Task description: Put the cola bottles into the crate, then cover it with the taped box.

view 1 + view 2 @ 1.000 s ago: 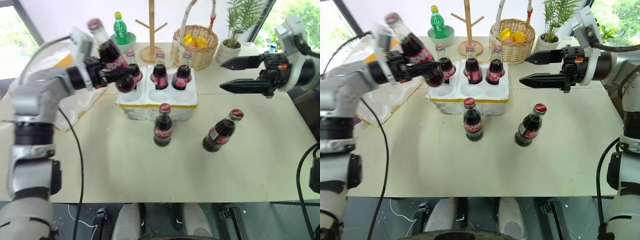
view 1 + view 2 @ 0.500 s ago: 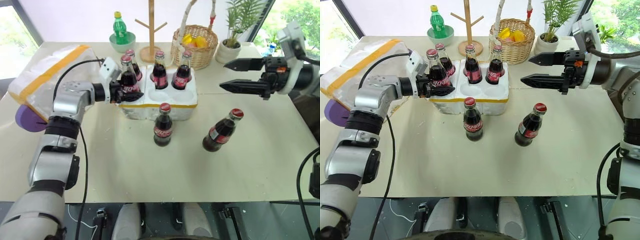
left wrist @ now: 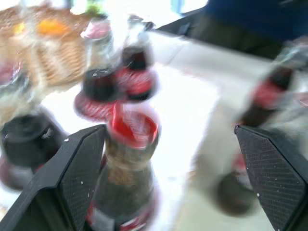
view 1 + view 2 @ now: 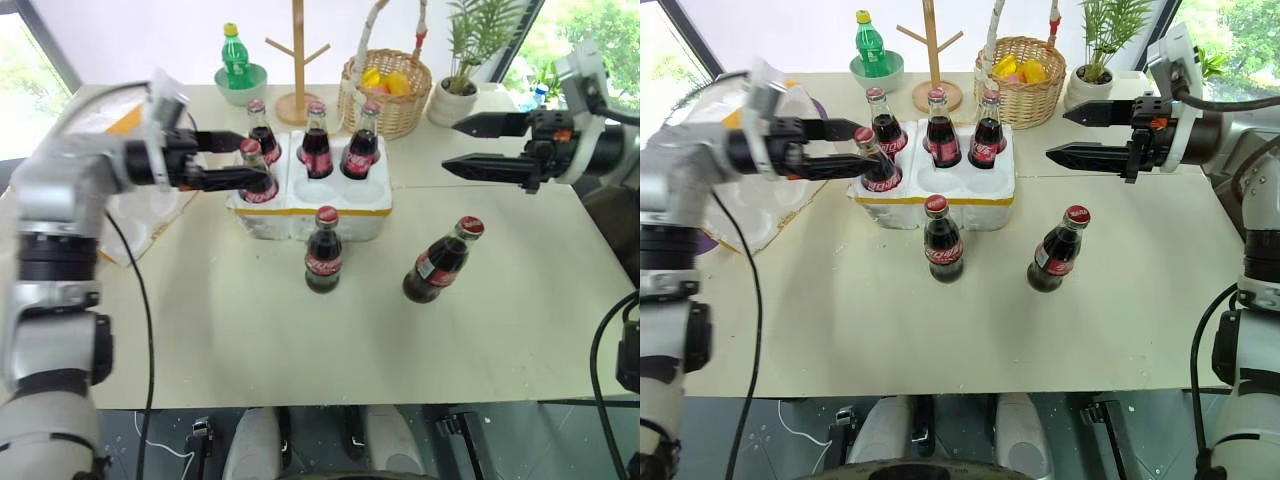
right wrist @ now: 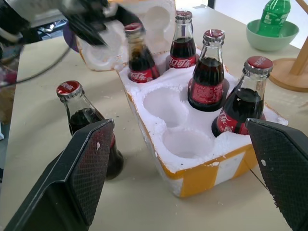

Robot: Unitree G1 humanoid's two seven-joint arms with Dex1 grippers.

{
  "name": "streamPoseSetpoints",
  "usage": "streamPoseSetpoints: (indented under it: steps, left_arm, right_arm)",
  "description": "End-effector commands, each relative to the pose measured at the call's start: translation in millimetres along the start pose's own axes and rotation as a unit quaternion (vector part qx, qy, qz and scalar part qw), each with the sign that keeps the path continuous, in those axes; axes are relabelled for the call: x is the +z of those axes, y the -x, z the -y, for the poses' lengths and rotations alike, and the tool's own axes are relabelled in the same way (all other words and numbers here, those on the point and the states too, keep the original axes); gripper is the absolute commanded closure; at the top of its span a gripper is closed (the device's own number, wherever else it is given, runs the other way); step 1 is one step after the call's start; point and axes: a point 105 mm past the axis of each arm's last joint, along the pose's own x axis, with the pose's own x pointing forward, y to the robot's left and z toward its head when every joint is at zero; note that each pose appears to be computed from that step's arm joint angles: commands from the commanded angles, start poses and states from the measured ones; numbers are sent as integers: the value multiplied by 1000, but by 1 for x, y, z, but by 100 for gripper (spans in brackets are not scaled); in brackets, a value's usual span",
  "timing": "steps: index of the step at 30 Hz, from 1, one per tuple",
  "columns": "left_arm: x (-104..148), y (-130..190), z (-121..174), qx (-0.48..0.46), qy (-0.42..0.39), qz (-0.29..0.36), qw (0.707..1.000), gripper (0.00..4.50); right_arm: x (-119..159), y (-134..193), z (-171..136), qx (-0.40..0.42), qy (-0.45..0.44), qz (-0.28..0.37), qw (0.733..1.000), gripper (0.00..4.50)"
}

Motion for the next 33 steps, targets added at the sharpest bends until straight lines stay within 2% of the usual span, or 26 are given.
streamPoseSetpoints:
  steps: [1,3,6,12,18,22,33]
  left_arm:
    - [5,7,43,-93,-10,-30,995,6]
    - [-5,5,58,-116,-12,-58,992,6]
    - [-17,-5,63,-112,-21,-76,991,6]
    - [-44,-53,44,-30,-35,-73,996,6]
    - [-64,-76,48,-40,-24,-77,996,6]
    - [-81,-81,47,-56,-36,-105,992,6]
    - [-85,-112,59,-113,-21,-83,990,6]
  right_arm:
    - [13,8,0,-4,29,4,1000,0]
    - [12,7,0,-3,29,3,1000,0]
    - [13,5,0,0,29,4,1000,0]
    - [13,5,-2,3,30,2,1000,0]
    - [13,9,-3,-4,31,1,1000,0]
    - [13,12,-5,-7,29,0,1000,0]
    - [7,9,-9,-6,23,-3,1000,0]
